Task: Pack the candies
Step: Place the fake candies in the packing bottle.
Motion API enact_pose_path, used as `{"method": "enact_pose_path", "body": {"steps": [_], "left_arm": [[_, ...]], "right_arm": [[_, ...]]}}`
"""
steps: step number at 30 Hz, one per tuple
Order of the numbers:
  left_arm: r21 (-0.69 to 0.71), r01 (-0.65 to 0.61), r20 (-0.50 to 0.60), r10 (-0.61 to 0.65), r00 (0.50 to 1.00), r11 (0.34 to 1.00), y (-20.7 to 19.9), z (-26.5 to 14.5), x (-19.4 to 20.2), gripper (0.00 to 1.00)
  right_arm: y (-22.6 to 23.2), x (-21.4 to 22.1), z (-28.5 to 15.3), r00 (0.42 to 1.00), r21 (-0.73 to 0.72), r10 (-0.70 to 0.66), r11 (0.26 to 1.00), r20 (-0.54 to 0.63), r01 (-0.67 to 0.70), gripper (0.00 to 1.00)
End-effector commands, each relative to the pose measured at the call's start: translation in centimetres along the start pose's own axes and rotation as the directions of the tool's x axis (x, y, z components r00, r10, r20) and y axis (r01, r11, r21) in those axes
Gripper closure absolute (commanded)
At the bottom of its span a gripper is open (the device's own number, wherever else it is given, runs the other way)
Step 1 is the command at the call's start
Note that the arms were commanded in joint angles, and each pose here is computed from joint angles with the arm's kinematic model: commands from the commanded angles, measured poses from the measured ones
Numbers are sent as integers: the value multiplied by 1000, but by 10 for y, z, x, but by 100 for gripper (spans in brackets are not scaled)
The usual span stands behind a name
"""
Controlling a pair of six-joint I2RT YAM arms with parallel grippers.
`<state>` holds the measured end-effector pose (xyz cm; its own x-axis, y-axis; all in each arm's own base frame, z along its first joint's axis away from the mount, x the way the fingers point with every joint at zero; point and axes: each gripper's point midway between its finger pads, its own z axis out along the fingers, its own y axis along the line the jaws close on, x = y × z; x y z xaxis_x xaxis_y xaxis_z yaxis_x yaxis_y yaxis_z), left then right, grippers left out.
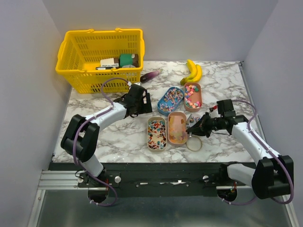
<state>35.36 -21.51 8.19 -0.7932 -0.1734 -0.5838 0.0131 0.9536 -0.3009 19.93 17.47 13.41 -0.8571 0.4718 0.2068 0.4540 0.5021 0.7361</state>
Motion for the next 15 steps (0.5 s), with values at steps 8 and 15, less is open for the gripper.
{"method": "enact_pose_path", "body": {"steps": [8,15], "left_arm": [[-37,-14,3,14,1000,999,6,-1,-1,1],[-38,-10,6,11,1000,999,6,-1,-2,1]], "right_arm": [[15,5,-6,965,-207,244,944,-94,-259,99],[34,6,-16,970,-266,213,934,-120,-238,99]]}}
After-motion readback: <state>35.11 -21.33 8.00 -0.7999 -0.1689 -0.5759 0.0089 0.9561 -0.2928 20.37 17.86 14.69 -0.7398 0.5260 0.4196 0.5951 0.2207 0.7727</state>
